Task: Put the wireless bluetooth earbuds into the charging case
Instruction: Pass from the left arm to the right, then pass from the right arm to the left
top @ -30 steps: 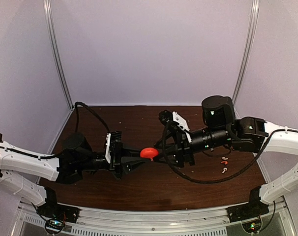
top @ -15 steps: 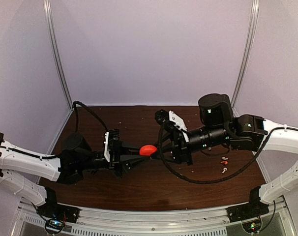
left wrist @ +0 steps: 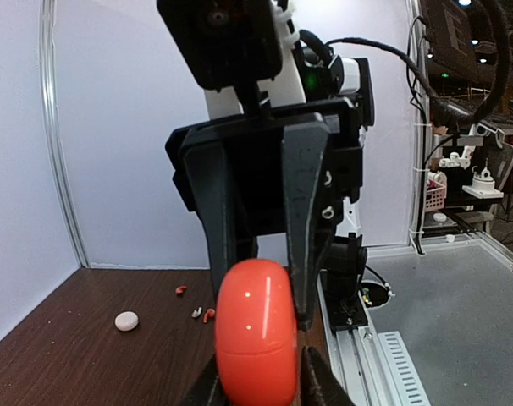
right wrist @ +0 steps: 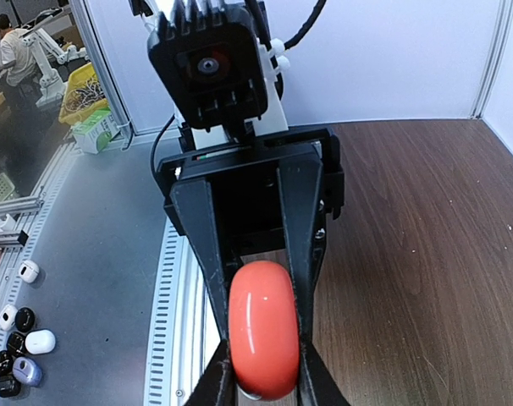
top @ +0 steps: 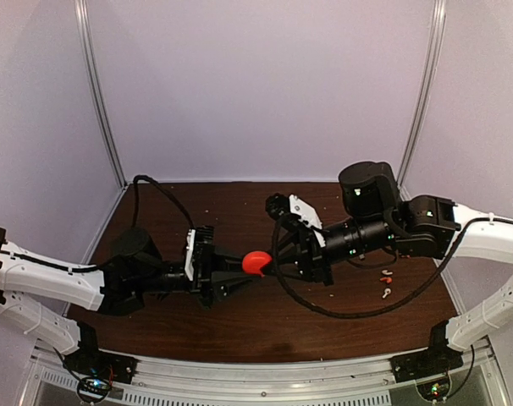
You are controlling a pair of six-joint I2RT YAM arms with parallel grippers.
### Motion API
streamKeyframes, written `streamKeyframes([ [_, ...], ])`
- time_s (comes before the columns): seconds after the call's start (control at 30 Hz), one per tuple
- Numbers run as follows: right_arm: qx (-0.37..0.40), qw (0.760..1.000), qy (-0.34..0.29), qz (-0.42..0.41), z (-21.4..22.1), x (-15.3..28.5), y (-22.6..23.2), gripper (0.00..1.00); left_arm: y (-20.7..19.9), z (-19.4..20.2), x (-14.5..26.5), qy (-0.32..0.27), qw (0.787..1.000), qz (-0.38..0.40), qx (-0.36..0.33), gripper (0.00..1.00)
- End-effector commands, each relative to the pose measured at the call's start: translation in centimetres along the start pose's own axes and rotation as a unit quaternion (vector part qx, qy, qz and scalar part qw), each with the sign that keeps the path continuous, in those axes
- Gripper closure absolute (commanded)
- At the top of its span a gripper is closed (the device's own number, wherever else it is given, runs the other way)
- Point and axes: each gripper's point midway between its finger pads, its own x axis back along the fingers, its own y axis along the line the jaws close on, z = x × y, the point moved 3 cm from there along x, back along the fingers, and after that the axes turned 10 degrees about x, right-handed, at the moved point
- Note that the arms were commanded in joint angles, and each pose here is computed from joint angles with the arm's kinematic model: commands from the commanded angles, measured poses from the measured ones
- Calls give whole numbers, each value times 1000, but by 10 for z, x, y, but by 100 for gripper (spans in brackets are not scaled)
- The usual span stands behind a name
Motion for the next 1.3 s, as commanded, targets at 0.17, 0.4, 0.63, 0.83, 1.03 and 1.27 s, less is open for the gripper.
streamKeyframes([
  [0.17,-1,1000,1,9,-9,2,-2,95,5,0,-7,27,999,-10,-26,71],
  [0.4,-5,1000,11,7,-4,-1,-3,95,6,-3,-12,21,999,-8,-25,69],
  [0.63,-7,1000,11,8,-3,-2,-3,95,7,-3,-14,17,1000,-7,-22,77],
  [0.83,-6,1000,6,7,-4,-1,-2,87,6,-3,-11,12,1000,-10,-25,99],
  [1.03,-21,999,-31,13,-16,2,-3,46,2,-3,-4,1,1000,-4,-22,100],
  [1.27,-67,997,-37,29,-19,-4,-10,44,-11,-12,4,-16,999,10,-28,100],
])
